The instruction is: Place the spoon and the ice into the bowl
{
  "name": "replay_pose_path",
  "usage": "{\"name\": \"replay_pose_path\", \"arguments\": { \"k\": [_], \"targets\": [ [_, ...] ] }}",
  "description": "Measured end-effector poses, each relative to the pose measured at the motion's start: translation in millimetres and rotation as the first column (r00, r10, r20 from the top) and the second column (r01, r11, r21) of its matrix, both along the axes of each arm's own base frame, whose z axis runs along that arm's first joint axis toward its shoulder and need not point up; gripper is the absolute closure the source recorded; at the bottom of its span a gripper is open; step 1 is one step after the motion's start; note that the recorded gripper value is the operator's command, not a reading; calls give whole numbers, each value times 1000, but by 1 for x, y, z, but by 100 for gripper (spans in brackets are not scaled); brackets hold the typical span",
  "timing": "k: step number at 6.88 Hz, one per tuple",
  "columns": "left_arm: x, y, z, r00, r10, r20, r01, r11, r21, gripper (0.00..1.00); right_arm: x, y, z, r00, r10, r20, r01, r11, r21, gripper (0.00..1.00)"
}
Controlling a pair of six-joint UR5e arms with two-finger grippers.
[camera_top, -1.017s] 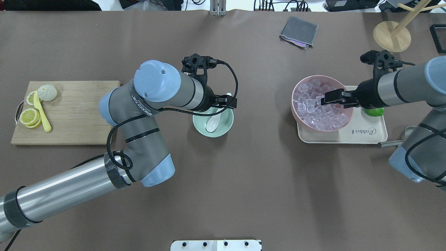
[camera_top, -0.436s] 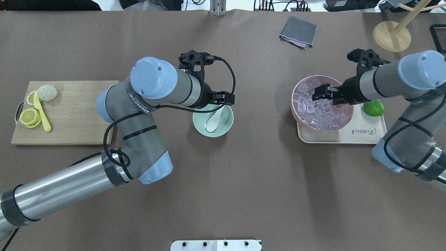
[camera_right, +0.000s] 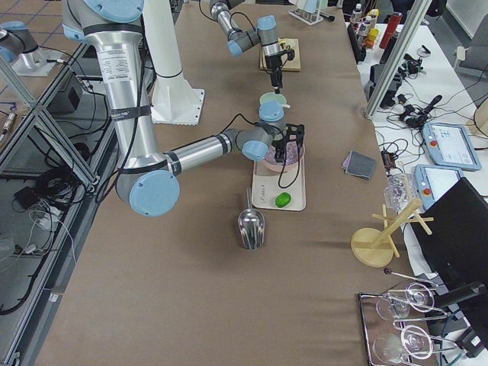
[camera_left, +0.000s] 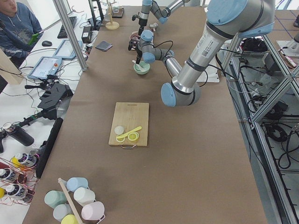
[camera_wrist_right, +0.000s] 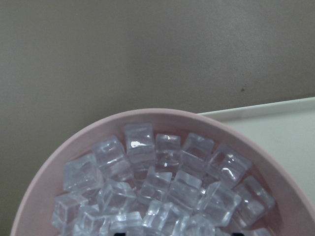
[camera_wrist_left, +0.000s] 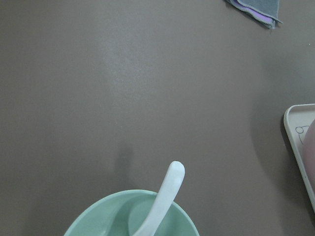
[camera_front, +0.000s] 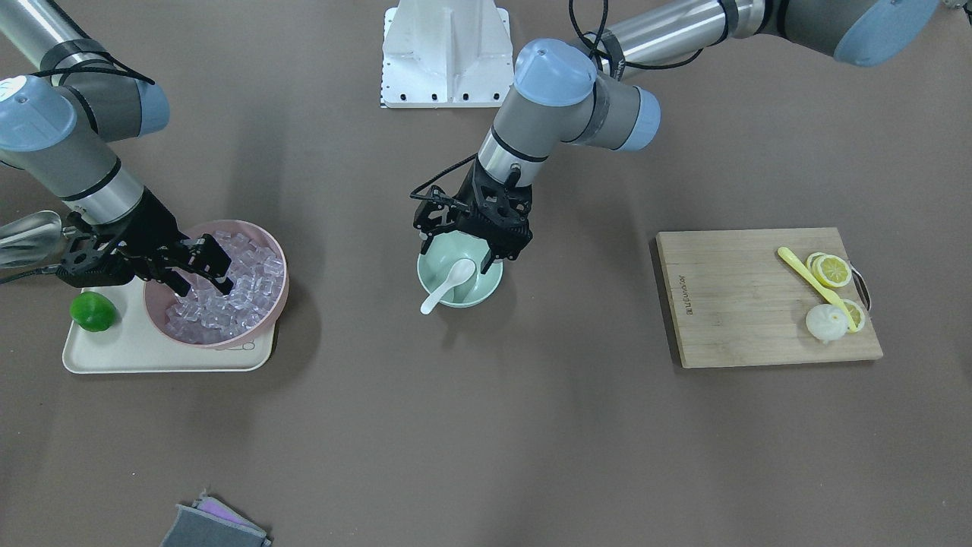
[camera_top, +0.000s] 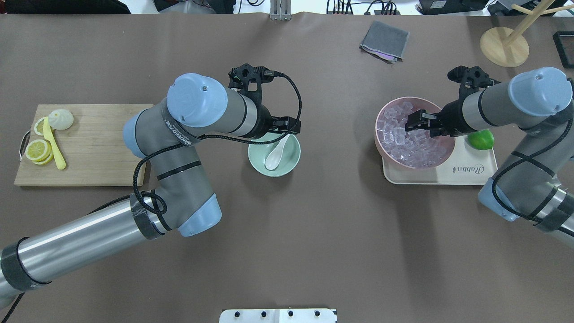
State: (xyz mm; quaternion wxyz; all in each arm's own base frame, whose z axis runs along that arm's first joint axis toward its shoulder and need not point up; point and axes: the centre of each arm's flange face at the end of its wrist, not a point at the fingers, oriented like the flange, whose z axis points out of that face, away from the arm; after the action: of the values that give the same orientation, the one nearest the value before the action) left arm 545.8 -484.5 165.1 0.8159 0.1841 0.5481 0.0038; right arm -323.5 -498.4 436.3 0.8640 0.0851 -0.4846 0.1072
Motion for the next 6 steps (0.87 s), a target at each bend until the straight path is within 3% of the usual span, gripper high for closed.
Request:
{"name": "replay_pose_path", "arguments": {
  "k": [3, 6],
  "targets": [
    [-1, 0, 5, 1000, -2, 4, 2, 1000, -2, 3, -1, -2, 11, 1000, 1, -13, -1, 1000, -16, 30],
    [-2, 0, 8, 1000, -2, 6, 2, 1000, -4, 3, -3, -4, 11, 1000, 10, -10, -11, 999, -34, 99]
  ]
}}
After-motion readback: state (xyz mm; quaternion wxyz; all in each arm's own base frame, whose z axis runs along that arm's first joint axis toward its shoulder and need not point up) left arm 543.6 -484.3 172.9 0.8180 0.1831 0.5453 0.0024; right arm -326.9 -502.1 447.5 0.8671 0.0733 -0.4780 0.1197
